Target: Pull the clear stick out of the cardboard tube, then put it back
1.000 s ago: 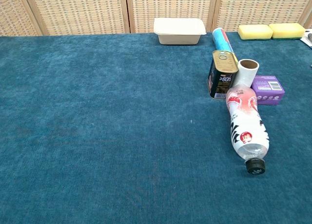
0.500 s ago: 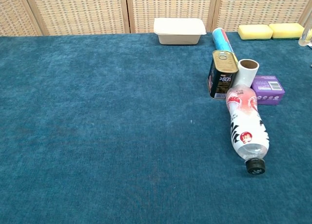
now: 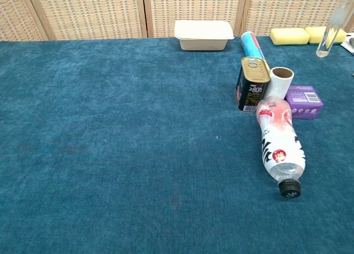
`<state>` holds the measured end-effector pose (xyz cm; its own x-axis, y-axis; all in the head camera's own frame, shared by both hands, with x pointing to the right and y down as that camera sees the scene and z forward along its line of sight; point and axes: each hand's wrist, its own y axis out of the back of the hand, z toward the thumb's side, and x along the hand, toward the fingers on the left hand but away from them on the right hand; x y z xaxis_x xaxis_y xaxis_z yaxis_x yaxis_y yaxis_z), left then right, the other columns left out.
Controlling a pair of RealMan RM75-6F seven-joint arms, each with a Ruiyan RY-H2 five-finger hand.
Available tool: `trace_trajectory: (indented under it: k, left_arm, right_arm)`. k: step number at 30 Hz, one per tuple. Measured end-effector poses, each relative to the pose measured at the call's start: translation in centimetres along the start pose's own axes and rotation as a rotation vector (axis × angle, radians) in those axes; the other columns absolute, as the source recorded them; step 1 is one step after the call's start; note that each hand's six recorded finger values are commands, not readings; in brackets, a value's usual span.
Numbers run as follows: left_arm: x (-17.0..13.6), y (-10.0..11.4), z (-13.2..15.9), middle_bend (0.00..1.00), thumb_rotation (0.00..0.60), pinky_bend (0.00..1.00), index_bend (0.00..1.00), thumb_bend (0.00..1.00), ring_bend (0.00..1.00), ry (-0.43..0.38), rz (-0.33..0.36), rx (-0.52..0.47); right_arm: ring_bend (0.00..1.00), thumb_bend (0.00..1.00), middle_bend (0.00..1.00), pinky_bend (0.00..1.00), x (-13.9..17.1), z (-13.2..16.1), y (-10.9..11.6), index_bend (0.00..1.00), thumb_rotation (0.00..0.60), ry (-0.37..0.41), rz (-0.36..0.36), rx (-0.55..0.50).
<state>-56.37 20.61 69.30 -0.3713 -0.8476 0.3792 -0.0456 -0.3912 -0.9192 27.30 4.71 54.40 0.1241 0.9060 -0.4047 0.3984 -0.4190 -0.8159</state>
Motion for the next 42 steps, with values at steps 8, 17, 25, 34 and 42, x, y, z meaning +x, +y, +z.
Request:
trace_trajectory:
  k: [8, 17, 25, 34, 42]
  left_arm:
    - [0.0, 0.0, 0.0, 0.42, 0.6, 0.32, 0.45, 0.15, 0.23, 0.0, 0.0, 0.0]
    - [0.0, 0.0, 0.0, 0.42, 0.6, 0.32, 0.45, 0.15, 0.23, 0.0, 0.0, 0.0]
    - [0.0, 0.0, 0.0, 0.42, 0.6, 0.32, 0.45, 0.15, 0.23, 0.0, 0.0, -0.001]
    - [0.0, 0.0, 0.0, 0.42, 0.6, 0.32, 0.45, 0.15, 0.23, 0.0, -0.001, -0.002]
    - [0.0, 0.0, 0.0, 0.42, 0.6, 0.32, 0.45, 0.15, 0.23, -0.001, -0.002, -0.002]
  right_arm:
    - [0.94, 0.41, 0.95, 0.87, -0.8, 0.5, -0.9, 0.79, 0.6, -0.012, 0.056, -0.021]
    - [0.94, 0.41, 0.96, 0.87, -1.5, 1.2, -1.3, 0.79, 0.6, -0.011, 0.077, -0.04]
    - [0.94, 0.41, 0.96, 0.87, -1.8, 1.6, -1.9, 0.79, 0.6, -0.012, 0.097, -0.041]
    - [0.94, 0.41, 0.96, 0.87, -2.0, 3.1, -3.0, 0.79, 0.6, 0.013, 0.118, -0.046]
    - [0.94, 0.41, 0.96, 0.87, -2.0, 4.3, -3.6, 0.79, 0.6, 0.034, 0.123, -0.043]
